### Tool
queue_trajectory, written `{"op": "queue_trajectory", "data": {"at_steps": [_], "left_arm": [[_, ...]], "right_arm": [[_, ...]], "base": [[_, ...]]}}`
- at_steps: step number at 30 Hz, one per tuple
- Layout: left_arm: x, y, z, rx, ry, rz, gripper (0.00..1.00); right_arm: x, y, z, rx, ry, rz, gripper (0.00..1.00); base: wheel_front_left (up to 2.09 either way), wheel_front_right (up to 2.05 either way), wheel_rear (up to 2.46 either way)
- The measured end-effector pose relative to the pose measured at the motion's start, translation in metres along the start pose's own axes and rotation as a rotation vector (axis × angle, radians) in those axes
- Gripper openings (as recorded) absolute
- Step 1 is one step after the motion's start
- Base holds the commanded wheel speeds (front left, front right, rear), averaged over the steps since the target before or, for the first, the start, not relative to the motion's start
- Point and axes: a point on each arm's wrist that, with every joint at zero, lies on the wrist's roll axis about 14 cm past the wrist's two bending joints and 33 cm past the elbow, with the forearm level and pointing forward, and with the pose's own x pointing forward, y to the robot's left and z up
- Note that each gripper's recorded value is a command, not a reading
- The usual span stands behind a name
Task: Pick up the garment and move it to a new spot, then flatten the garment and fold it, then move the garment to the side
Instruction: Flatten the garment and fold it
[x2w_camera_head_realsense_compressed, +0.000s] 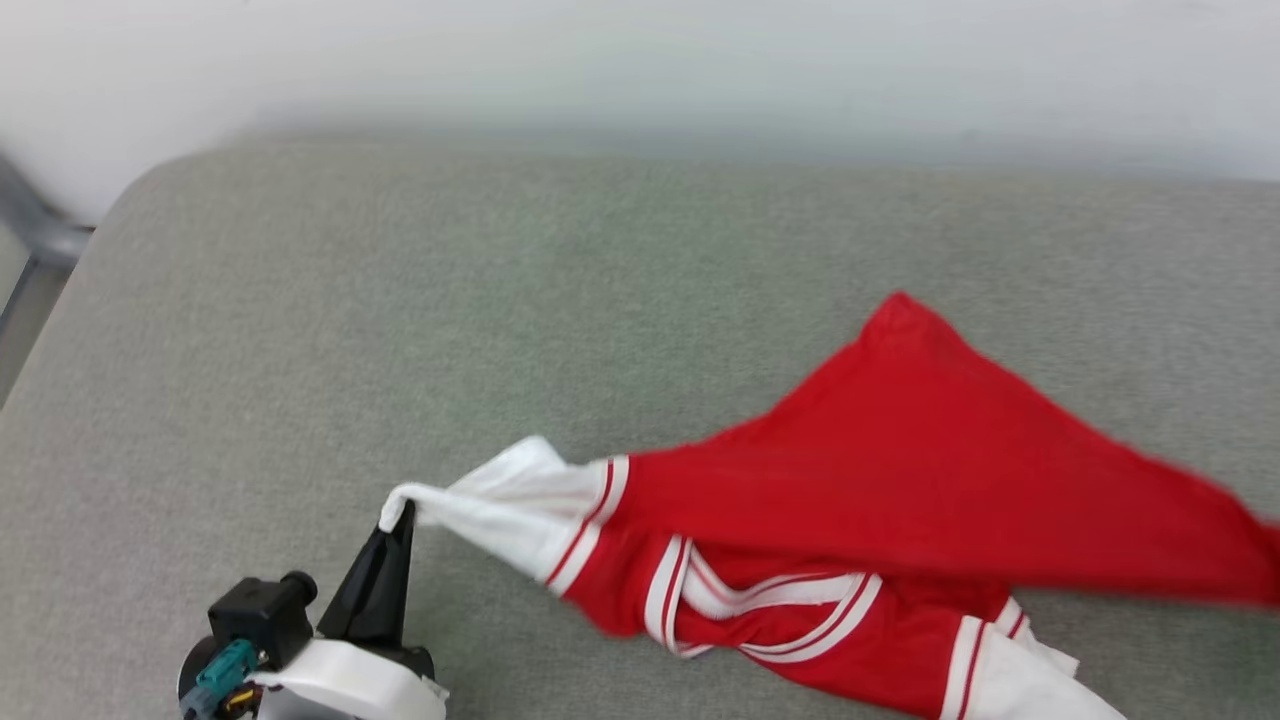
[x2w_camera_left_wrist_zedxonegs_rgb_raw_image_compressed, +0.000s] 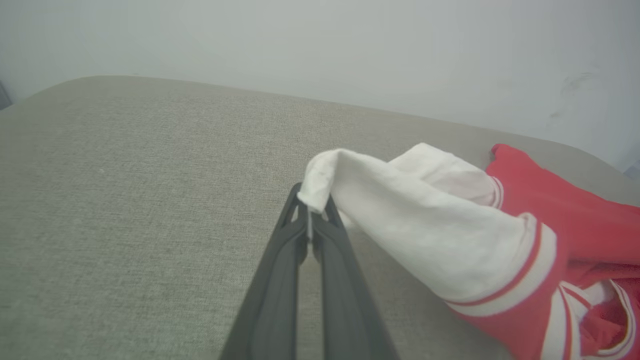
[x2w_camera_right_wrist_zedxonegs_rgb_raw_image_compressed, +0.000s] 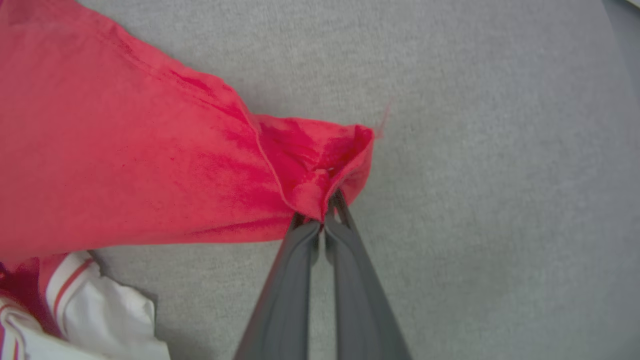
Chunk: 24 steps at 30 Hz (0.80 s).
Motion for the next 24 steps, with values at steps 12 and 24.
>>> {"op": "queue_trajectory", "data": {"at_steps": [12,24], "left_arm": [[-0.008,-0.01,-0.018,-0.004,0.062,-0.04,0.0],[-0.014,-0.009,-0.02,-0.01,0.069,-0.04,0.0]], "right_arm": [[-0.043,-0.001,-0.14,0.269,0.125,-0.009,0.0],[-0.046,-0.001,-0.066,0.282,-0.376,-0.027,1.0]], "base": [[0.0,0.0,0.0],[0.0,0.0,0.0]]}}
